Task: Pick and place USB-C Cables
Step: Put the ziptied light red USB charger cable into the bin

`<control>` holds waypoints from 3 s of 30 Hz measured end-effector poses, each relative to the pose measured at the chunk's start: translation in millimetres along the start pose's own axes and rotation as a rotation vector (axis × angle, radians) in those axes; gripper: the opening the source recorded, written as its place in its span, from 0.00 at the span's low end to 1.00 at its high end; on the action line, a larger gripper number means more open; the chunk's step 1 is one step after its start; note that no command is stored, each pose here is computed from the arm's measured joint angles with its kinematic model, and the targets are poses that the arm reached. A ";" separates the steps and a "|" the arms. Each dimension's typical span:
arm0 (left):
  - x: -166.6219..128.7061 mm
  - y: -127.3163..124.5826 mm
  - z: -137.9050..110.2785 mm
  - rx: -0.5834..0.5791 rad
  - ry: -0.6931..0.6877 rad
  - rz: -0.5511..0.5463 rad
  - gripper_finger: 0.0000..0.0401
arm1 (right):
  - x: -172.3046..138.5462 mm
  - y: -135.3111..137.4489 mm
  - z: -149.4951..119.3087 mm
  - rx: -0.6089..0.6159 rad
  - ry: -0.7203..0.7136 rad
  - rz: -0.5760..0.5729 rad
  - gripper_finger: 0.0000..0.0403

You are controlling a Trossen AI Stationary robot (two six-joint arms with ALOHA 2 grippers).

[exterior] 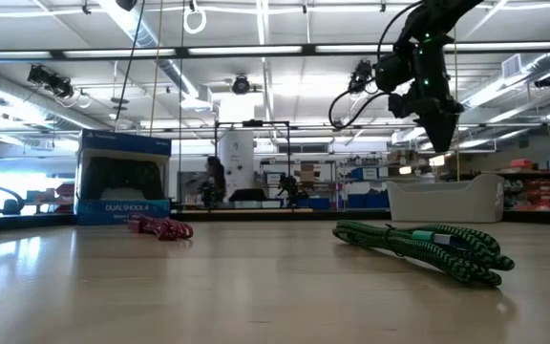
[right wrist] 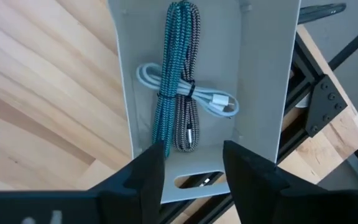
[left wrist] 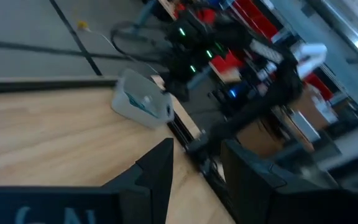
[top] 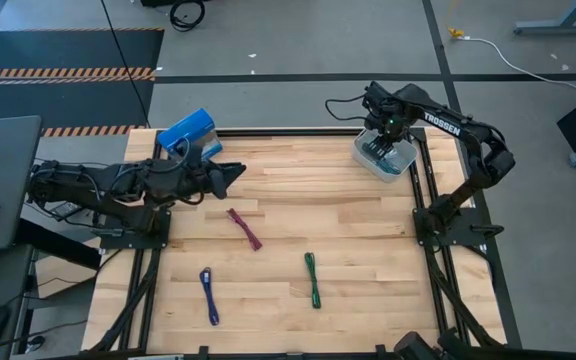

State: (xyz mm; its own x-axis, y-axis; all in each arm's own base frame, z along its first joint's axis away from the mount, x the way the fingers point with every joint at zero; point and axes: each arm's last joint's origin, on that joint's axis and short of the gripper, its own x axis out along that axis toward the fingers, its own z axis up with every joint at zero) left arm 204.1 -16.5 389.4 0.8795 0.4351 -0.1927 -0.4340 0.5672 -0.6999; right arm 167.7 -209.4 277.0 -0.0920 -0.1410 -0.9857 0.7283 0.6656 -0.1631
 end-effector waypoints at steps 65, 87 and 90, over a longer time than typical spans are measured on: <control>-14.7 56.8 -20.6 0.348 0.749 0.174 0.35 | -100.4 244.2 -81.3 -0.004 -0.458 0.807 0.41; 29.8 70.4 -73.5 1.007 1.111 0.243 0.37 | -103.6 253.9 -93.3 -0.030 -0.424 0.853 0.41; 37.0 71.9 -79.5 1.042 1.129 0.256 0.38 | -98.5 251.7 -97.2 -0.017 -0.369 0.805 0.41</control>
State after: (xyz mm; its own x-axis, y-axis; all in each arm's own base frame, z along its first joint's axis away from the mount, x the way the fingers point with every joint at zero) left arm 221.0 -15.2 277.3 0.2417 0.1318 -0.9614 -0.1083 0.9882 0.1083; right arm 294.0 43.2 329.0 0.6711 0.1496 -0.7261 0.4671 0.6752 0.5708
